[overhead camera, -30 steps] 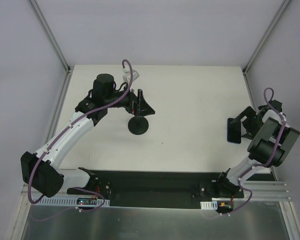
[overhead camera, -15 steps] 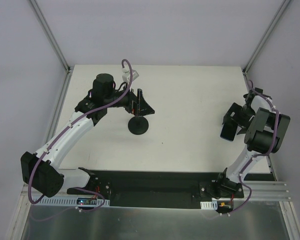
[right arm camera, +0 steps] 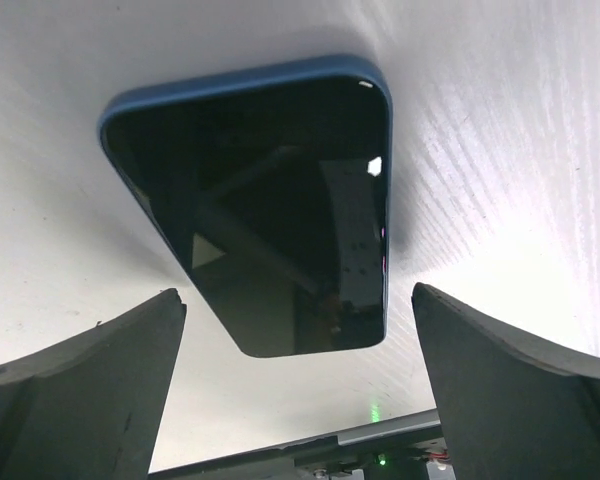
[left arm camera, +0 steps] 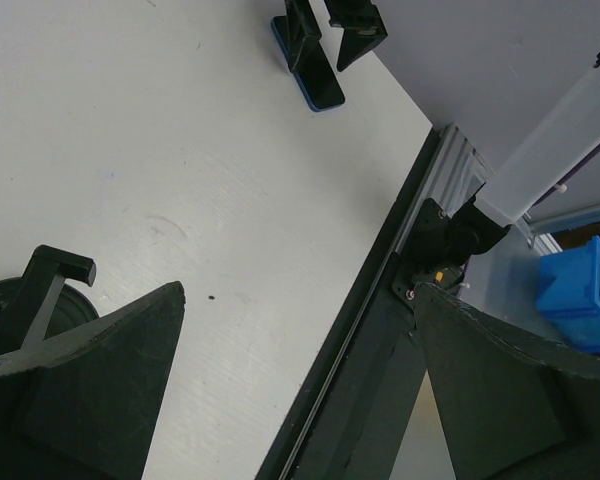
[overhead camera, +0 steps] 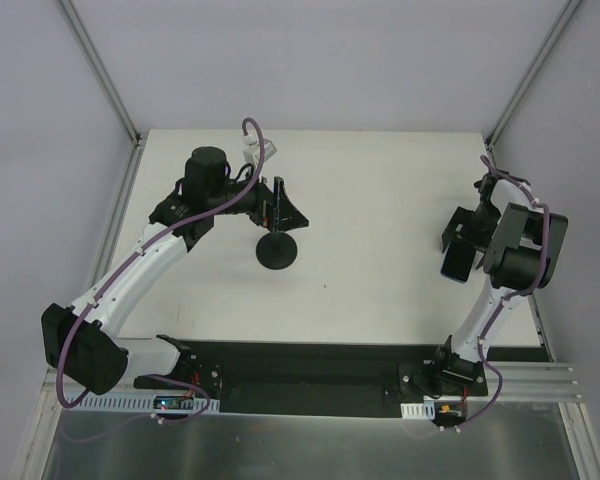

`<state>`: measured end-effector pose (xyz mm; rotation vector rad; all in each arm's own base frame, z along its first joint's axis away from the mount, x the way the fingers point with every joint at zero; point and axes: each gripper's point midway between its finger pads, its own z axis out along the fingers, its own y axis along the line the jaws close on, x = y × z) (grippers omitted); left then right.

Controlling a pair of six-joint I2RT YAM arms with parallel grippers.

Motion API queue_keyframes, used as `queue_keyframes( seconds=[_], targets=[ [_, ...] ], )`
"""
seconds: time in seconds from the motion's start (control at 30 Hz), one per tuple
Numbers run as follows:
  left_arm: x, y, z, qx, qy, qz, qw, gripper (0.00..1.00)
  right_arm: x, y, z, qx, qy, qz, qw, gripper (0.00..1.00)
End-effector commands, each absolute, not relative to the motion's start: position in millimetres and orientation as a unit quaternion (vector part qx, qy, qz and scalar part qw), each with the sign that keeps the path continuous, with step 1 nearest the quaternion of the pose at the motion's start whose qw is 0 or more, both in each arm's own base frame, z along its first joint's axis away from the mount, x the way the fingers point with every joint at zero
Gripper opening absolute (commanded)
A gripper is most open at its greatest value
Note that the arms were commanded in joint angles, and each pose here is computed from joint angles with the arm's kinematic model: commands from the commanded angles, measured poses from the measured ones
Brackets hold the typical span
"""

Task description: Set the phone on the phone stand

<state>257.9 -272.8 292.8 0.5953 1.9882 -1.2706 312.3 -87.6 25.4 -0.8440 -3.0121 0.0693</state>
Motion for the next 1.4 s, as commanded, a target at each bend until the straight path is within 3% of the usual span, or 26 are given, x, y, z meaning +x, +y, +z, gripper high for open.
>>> queue_keyframes(
  seconds=[0.0, 0.57, 0.77, 1.0, 1.13, 1.27, 1.37],
  targets=[
    [258.8, -270.0, 311.3, 0.250, 0.742, -0.489, 0.385, 0.95, 308.1, -91.8, 32.9, -0.250, -0.966, 0.053, 0.028, 0.99],
    [260.6, -267.2, 312.1, 0.247, 0.742, -0.485, 0.391, 0.95, 309.9, -91.2, 34.2, -0.204, -0.977, 0.053, 0.041, 0.99],
    [260.4, -267.7, 311.9, 0.248, 0.742, -0.487, 0.389, 0.95, 313.9, -78.9, 31.1, -0.203, -0.978, 0.018, 0.043, 0.75],
    [261.1, -267.2, 311.9, 0.247, 0.742, -0.486, 0.390, 0.95, 318.1, -68.8, 37.9, -0.196, -0.979, 0.036, 0.037, 0.69],
    [261.8, -266.7, 311.1, 0.247, 0.743, -0.486, 0.389, 0.95, 318.2, -54.0, 42.9, -0.197, -0.980, 0.024, 0.024, 0.70],
    [261.9, -266.9, 311.4, 0.246, 0.743, -0.488, 0.387, 0.95, 323.3, -46.1, 50.8, -0.219, -0.976, 0.011, -0.017, 0.85],
    [262.1, -267.1, 311.1, 0.247, 0.742, -0.488, 0.387, 0.95, 333.2, -47.7, 59.7, -0.297, -0.951, -0.028, -0.079, 0.89]
  ],
)
